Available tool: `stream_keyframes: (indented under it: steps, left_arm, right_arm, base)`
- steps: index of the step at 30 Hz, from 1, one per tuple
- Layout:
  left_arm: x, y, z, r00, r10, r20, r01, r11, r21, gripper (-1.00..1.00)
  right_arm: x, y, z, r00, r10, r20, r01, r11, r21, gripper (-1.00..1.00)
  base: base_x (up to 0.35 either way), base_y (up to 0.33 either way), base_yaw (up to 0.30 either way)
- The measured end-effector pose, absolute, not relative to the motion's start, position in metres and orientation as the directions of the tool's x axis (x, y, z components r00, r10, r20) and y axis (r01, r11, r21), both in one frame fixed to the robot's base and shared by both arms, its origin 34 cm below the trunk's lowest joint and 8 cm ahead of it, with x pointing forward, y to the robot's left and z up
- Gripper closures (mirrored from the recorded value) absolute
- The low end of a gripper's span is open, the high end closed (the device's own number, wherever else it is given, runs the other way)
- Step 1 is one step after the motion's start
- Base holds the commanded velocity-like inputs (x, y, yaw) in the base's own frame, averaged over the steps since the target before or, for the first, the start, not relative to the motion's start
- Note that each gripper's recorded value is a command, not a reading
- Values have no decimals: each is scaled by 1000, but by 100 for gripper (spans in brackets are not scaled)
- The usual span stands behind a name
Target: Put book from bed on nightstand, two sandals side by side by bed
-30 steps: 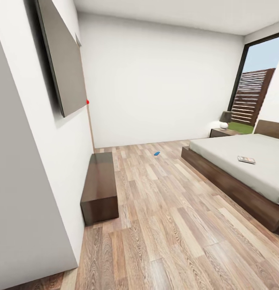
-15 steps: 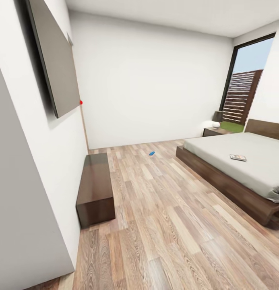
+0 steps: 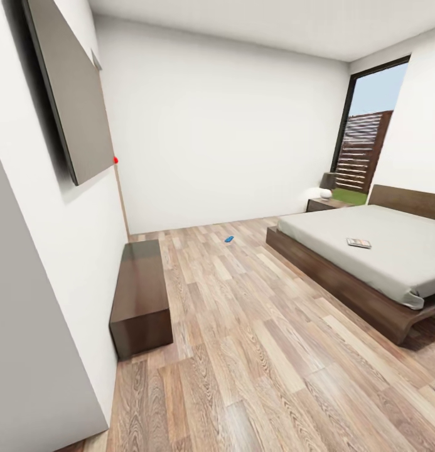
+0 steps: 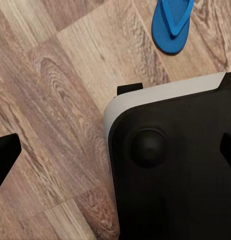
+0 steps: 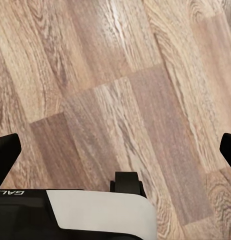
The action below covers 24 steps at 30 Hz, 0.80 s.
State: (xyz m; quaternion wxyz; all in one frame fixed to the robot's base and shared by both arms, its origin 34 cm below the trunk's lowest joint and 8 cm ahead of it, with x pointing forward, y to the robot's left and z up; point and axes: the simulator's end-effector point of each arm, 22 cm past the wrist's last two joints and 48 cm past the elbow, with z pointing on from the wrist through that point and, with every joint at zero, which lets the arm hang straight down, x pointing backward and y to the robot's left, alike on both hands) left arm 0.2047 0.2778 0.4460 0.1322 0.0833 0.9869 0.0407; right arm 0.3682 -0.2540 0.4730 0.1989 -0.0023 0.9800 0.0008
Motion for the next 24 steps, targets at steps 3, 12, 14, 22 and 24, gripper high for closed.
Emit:
stream_keyframes:
  steps: [3,12,14,22,24]
  left_arm:
    - [205,278,446,-951,175,-254,154,983,102,-100]
    - [204,278,446,-951,175,-254,154,983,102,-100]
    - [205,278,446,-951,175,-254,154,983,103,-100]
    - [205,278,446,-951,175,-255,154,983,102,-100]
    - [205,278,446,-951,175,-255,154,983,103,-100]
  right_arm:
    - [368,-254,473,-921,-4,-390,-5,1000,1,-100]
    - [368,-254,473,-921,-4,-390,-5,1000,1,-100]
    - [368,-254,473,-921,-4,-390,-5,1000,1,-100]
    - [368,-254,473,-921,-4,-390,-5,1000,1,-100]
    - [368,-254,473,-921,-4,-390,-4,1000,1,-100]
  base:
    - [0,1,-20]
    - [0,1,-9]
    - [0,0,-4]
    - [0,0,-2]
    - [0,0,-1]
